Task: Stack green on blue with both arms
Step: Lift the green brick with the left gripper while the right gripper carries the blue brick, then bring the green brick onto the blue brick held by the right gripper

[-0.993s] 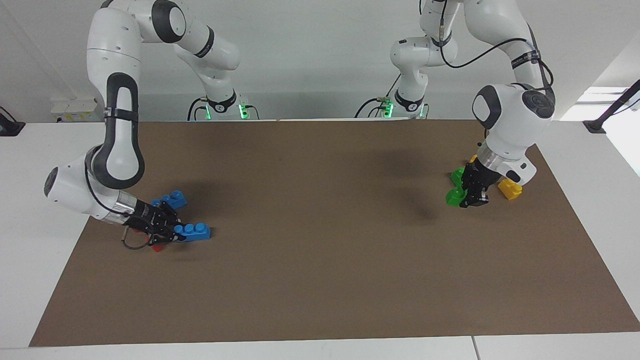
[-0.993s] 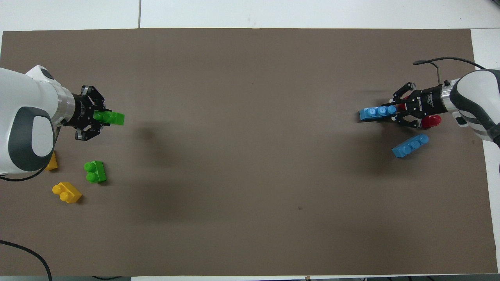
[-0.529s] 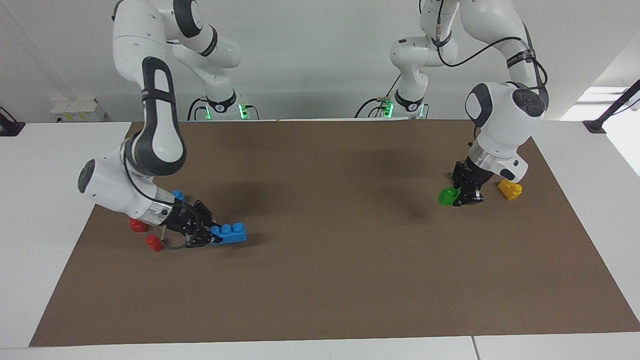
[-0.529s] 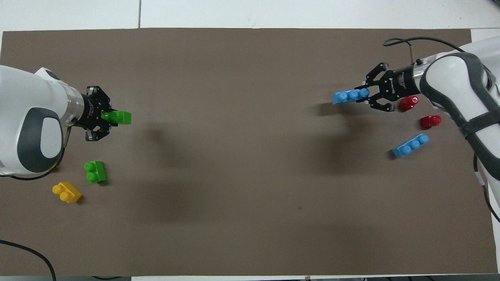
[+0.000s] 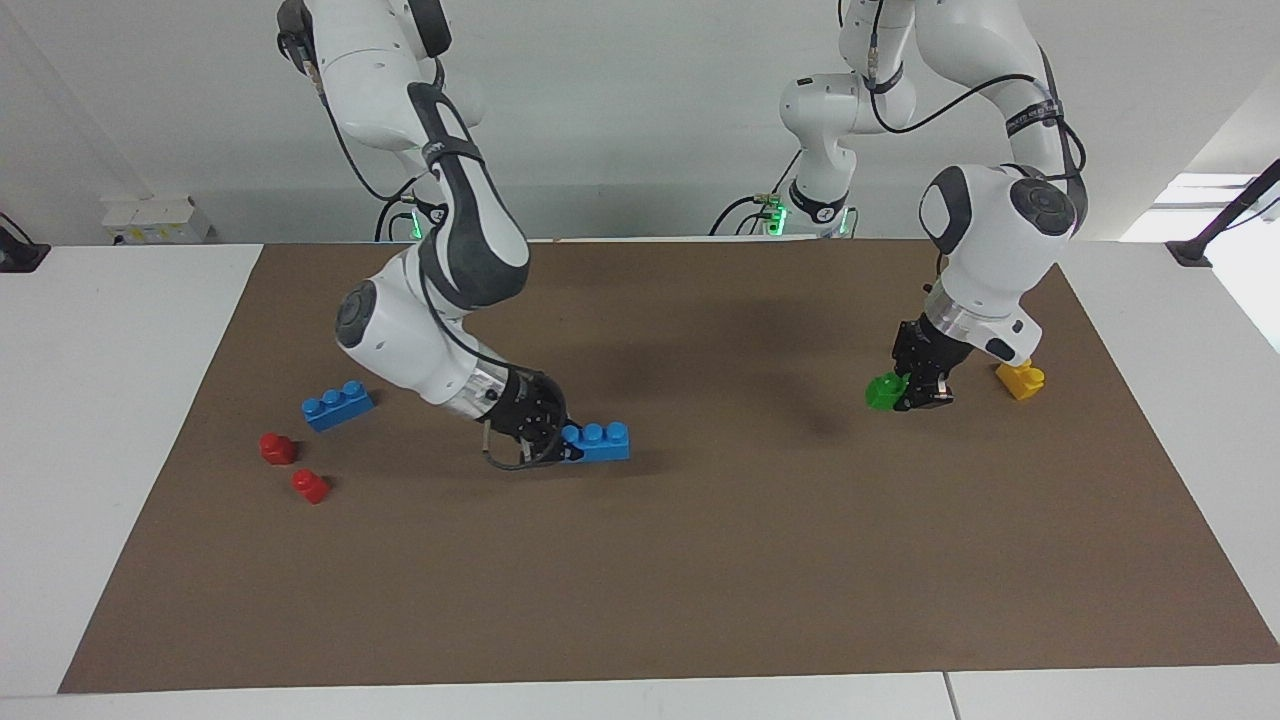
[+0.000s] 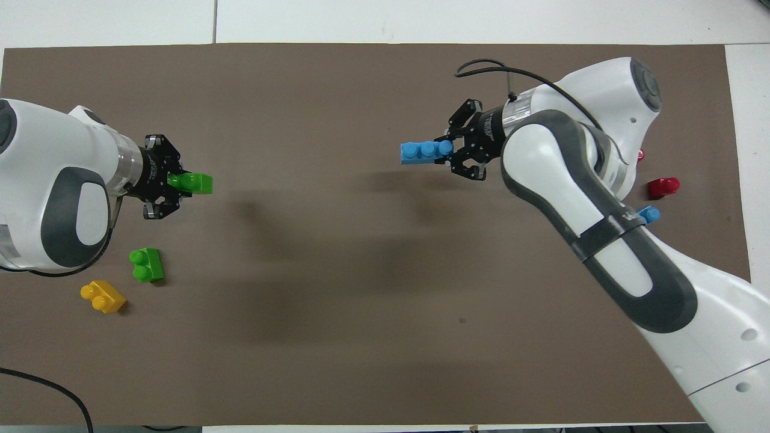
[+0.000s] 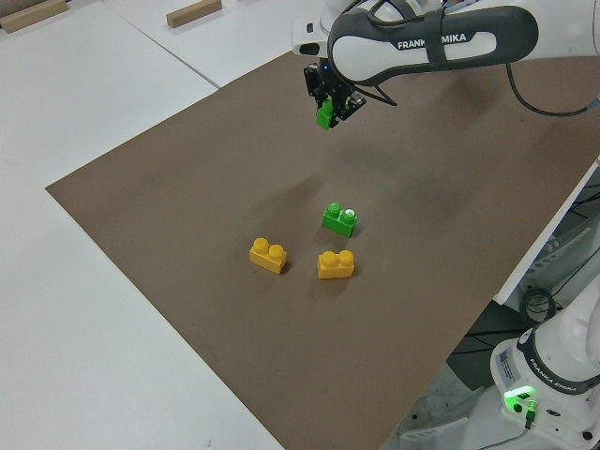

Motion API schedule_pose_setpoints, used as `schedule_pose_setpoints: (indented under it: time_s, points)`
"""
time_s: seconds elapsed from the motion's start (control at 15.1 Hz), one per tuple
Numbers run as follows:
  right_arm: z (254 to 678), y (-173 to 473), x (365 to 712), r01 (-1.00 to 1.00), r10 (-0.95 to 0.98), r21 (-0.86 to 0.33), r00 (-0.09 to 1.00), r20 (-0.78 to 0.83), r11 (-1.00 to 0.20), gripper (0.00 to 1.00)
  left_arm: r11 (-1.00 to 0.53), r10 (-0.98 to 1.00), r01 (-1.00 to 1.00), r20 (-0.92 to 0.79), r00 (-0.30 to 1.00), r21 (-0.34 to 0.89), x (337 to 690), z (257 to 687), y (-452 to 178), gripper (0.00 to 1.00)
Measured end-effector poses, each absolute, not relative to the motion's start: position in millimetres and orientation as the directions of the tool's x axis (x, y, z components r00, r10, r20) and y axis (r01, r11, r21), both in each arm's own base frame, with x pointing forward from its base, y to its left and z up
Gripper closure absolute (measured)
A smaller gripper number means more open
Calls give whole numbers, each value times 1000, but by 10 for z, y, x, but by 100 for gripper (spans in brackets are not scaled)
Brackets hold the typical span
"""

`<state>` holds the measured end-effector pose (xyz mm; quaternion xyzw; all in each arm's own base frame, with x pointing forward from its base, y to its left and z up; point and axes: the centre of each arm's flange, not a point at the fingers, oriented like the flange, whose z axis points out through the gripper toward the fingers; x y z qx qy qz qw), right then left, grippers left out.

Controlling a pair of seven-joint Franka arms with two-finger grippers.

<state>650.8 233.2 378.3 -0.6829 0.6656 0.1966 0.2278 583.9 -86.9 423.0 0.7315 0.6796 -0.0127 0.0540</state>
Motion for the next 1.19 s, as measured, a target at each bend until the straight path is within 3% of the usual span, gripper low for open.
schedule_pose_setpoints:
  time_s: [0.4,0.73,1.19]
  points:
    - [3424,3262,6012,-994,-826,-97,13,-563,51,66,-33,994,998,-104,38,51,5609,4329,-1758,66]
    - [3000,3339,5719,-991,-838,-109,-2,-545,73,66,-16,994,999,-108,20,41,5441,4378,-2168,66]
    - [2920,3375,5651,-989,-839,-120,-6,-544,85,66,7,997,999,-72,-3,49,5207,4369,-2679,66]
